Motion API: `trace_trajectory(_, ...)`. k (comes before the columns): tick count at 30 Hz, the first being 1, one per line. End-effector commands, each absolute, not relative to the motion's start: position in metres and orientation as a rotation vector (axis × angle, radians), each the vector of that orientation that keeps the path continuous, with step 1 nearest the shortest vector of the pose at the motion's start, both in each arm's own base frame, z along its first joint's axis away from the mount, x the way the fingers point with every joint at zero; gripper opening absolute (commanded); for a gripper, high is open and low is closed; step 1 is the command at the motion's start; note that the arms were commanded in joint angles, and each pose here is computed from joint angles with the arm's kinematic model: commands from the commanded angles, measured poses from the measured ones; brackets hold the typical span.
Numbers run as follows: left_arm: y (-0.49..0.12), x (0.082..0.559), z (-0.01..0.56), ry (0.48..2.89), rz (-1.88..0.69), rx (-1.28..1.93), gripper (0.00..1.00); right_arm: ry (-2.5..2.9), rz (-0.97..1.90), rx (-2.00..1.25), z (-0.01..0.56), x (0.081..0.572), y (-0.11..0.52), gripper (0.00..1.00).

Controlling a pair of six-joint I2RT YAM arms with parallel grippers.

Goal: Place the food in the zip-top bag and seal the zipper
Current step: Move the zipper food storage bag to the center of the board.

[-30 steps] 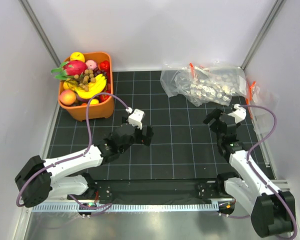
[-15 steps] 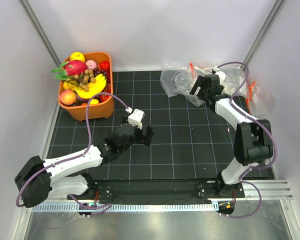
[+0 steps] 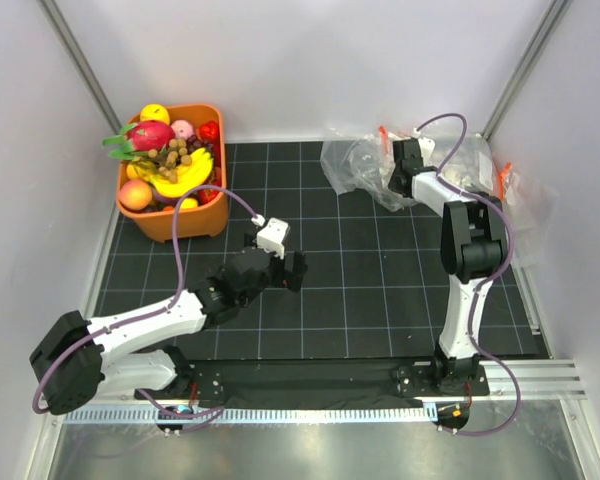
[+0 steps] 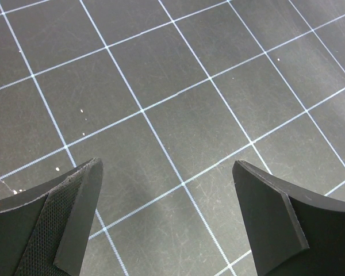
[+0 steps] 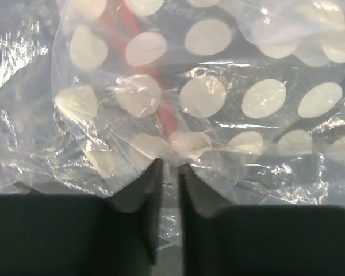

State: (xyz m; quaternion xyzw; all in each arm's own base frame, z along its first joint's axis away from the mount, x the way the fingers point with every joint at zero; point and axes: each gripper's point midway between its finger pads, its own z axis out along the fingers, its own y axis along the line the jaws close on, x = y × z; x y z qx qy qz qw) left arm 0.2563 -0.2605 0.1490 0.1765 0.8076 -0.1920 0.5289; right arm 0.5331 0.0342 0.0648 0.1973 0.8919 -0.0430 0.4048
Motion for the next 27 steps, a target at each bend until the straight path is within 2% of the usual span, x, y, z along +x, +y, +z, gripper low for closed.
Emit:
trace_trajectory(1, -0.266, 0.262, 0.166, 1.884, -0.490, 0.384, 1.00, 2.189, -0.150, 0.486, 0.099, 0.533, 0.027, 0.17)
trace_trajectory(3, -0.267, 0.262, 0.167, 1.883, -0.493, 0.385, 1.00, 2.152, -0.140, 0.454, 0.117, 0.522, 0.032, 0.01)
trace_trajectory(8, -0.268, 0.261, 0.165, 1.888, -0.494, 0.391, 1.00, 2.171, -0.077, 0.280, 0.140, 0.477, 0.078, 0.01)
trace_trajectory(11, -0.268, 0.261, 0.166, 1.888, -0.496, 0.389, 1.00, 2.186, -0.033, 0.127, 0.148, 0.435, 0.107, 0.01)
trace_trajectory(12, -0.267, 0.262, 0.166, 1.888, -0.493, 0.384, 1.00, 2.226, -0.016, 0.046, 0.132, 0.411, 0.124, 0.01)
trace_trajectory(13, -0.266, 0.262, 0.166, 1.890, -0.488, 0.381, 1.00, 2.194, 0.048, 0.008, 0.148, 0.397, 0.133, 0.01)
trace_trajectory(15, -0.265, 0.262, 0.166, 1.889, -0.487, 0.374, 1.00, 2.243, 0.096, -0.057, 0.131, 0.362, 0.142, 0.01)
trace_trajectory(16, -0.264, 0.263, 0.166, 1.889, -0.480, 0.366, 1.00, 2.225, 0.130, -0.049, 0.140, 0.350, 0.141, 0.01)
trace_trajectory(18, -0.262, 0.264, 0.165, 1.894, -0.468, 0.353, 1.00, 2.279, 0.120, -0.021, 0.122, 0.321, 0.127, 0.05)
trace_trajectory(19, -0.260, 0.265, 0.166, 1.893, -0.458, 0.340, 1.00, 2.290, 0.100, 0.000, 0.119, 0.312, 0.120, 0.12)
trace_trajectory(20, -0.259, 0.266, 0.166, 1.896, -0.452, 0.332, 1.00, 2.263, 0.052, 0.048, 0.127, 0.303, 0.105, 0.34)
trace_trajectory(21, -0.257, 0.267, 0.165, 1.897, -0.443, 0.325, 1.00, 2.267, 0.021, 0.109, 0.120, 0.294, 0.095, 0.85)
trace_trajectory(22, -0.256, 0.267, 0.165, 1.900, -0.439, 0.318, 1.00, 2.243, -0.023, 0.160, 0.124, 0.290, 0.083, 0.99)
trace_trajectory(27, -0.252, 0.270, 0.164, 1.904, -0.414, 0.292, 1.00, 2.144, -0.050, 0.236, 0.155, 0.288, 0.068, 1.00)
